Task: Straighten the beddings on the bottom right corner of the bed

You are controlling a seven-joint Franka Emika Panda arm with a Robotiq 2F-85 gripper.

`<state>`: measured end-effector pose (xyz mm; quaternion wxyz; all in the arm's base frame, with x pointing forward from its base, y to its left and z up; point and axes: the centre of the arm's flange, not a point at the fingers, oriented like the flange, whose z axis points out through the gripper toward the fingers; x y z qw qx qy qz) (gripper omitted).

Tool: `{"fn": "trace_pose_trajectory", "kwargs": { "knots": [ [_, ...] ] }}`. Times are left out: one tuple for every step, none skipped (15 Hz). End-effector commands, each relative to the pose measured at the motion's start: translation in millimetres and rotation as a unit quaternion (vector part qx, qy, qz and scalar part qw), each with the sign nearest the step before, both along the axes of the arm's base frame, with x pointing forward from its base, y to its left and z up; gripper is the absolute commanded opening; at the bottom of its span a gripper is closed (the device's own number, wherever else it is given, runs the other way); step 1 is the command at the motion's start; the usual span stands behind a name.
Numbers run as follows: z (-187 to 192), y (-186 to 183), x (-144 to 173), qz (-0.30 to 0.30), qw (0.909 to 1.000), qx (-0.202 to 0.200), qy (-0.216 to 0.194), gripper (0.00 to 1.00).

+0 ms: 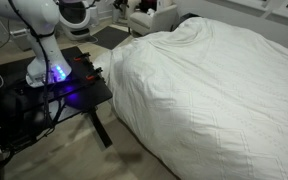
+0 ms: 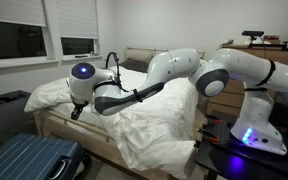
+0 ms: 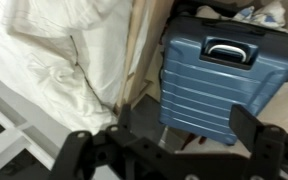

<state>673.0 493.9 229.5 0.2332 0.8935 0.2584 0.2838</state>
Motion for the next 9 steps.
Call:
{"fn": "trace_pose_trajectory", "kwargs": {
  "knots": [
    [-14.8,-17.7,73.0,-0.089,0.9949,-0.036,-0.032,1.00],
    [-21.8,-37.6,82.3,-0.116,0.9917,-0.047,-0.031,1.00],
    [-26.6,-53.3,89.7,-0.143,0.9877,-0.057,-0.030,1.00],
    [-34.1,-71.8,95.3,-0.171,0.9827,-0.068,-0.022,1.00],
    [-40.8,-86.8,100.8,-0.198,0.9769,-0.078,-0.015,1.00],
    [-49.9,-101.5,105.3,-0.224,0.9706,-0.088,-0.001,1.00],
    [-59.2,-115.4,108.1,-0.250,0.9634,-0.096,0.018,1.00],
    [-68.3,-128.0,109.5,-0.274,0.9556,-0.101,0.040,1.00],
    [-79.1,-139.6,110.9,-0.293,0.9480,-0.105,0.066,1.00]
  ]
}}
